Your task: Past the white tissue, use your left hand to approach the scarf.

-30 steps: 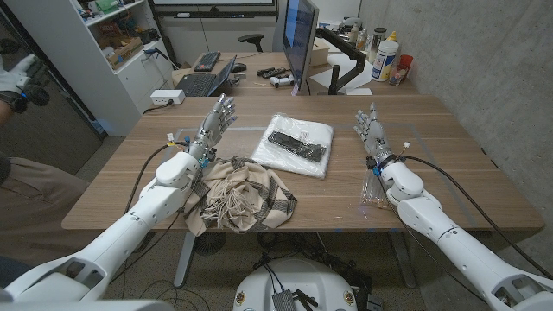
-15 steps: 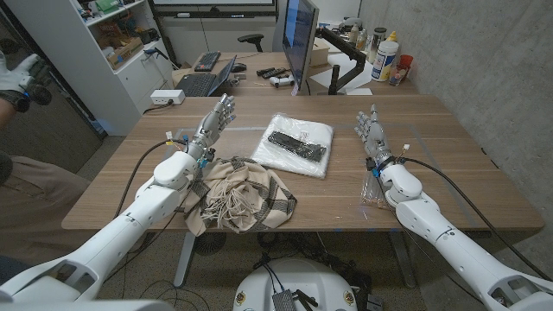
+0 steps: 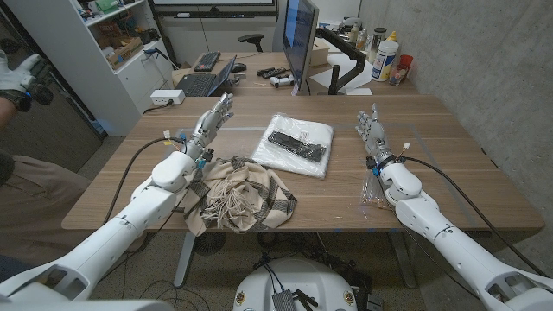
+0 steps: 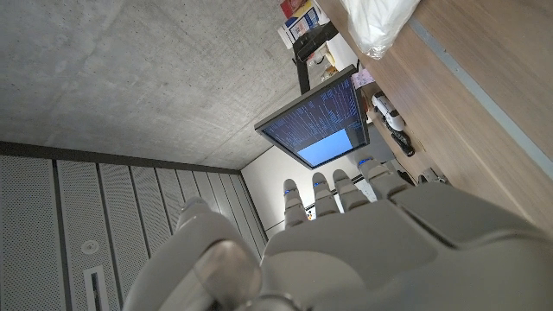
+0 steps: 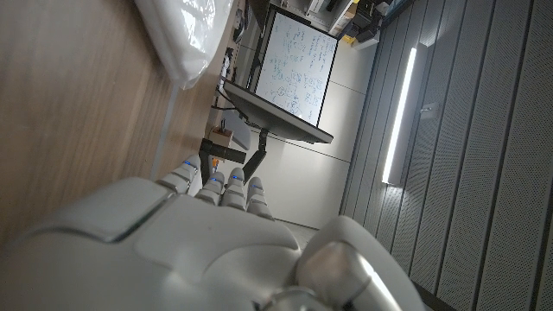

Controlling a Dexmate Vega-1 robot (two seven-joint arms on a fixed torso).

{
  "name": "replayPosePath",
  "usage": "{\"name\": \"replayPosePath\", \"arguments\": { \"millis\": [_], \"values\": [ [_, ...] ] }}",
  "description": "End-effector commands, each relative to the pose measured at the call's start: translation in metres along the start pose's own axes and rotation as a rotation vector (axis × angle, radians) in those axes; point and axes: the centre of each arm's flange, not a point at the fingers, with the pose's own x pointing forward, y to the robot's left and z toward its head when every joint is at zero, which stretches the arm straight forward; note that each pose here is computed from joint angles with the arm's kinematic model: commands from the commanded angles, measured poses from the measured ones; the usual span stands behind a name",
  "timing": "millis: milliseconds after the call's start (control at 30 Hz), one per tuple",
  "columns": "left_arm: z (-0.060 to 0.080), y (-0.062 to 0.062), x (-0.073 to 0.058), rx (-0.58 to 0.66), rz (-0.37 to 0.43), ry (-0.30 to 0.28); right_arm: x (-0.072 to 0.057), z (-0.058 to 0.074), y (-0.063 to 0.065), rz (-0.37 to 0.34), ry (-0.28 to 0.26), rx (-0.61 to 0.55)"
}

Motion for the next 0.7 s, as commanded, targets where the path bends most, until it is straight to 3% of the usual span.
{"name": "replayPosePath", "arguments": {
  "millis": [33, 267, 700],
  "values": [
    [0.009, 0.006, -0.013, 0.073, 0.042, -0.007, 0.003, -0.002, 0.002, 0.005, 0.006, 0.002],
    [0.007, 0.007, -0.02, 0.108, 0.076, 0.055, 0.005, -0.002, 0.002, 0.017, 0.011, -0.008],
    [0.011, 0.009, -0.023, 0.206, 0.089, 0.087, 0.009, -0.005, 0.001, 0.012, 0.016, -0.004]
  ]
}}
